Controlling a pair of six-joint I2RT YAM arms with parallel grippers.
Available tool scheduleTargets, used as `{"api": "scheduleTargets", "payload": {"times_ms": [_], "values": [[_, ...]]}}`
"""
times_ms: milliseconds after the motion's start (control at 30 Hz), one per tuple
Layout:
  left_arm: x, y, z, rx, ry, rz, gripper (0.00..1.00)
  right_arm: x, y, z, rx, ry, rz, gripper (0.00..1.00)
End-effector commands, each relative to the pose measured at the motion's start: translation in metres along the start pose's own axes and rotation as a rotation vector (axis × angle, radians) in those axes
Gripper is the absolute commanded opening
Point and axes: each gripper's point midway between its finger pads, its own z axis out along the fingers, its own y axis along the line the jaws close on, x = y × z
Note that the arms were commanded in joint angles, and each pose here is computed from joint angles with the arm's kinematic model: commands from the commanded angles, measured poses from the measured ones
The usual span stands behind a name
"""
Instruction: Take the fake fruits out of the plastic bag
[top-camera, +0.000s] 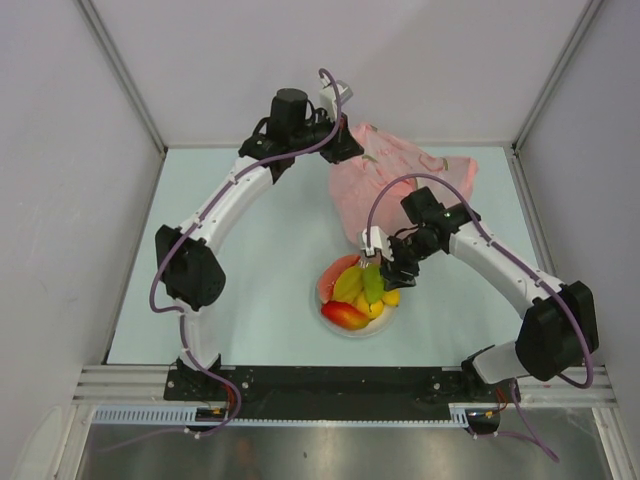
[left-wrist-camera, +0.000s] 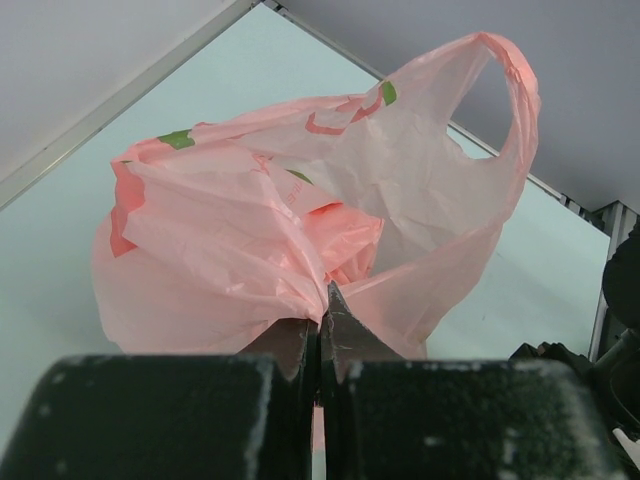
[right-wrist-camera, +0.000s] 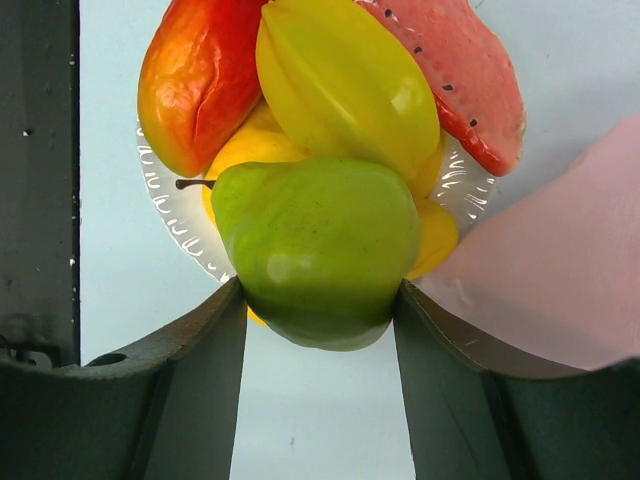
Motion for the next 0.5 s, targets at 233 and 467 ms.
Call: {"api": "scheduleTargets", "payload": {"times_ms": [233, 467], "values": [[-0.016, -0.017, -0.009, 0.05, -0.04, 0.002, 0.0, -0.012, -0.013, -0.011, 0.078, -0.007, -0.069, 0.99], [-0.014, -0.02, -0.006, 0.074, -0.035, -0.022, 0.0, -0.04, -0.016, -0.067, 0.3, -0.052, -0.165, 1.0]]}}
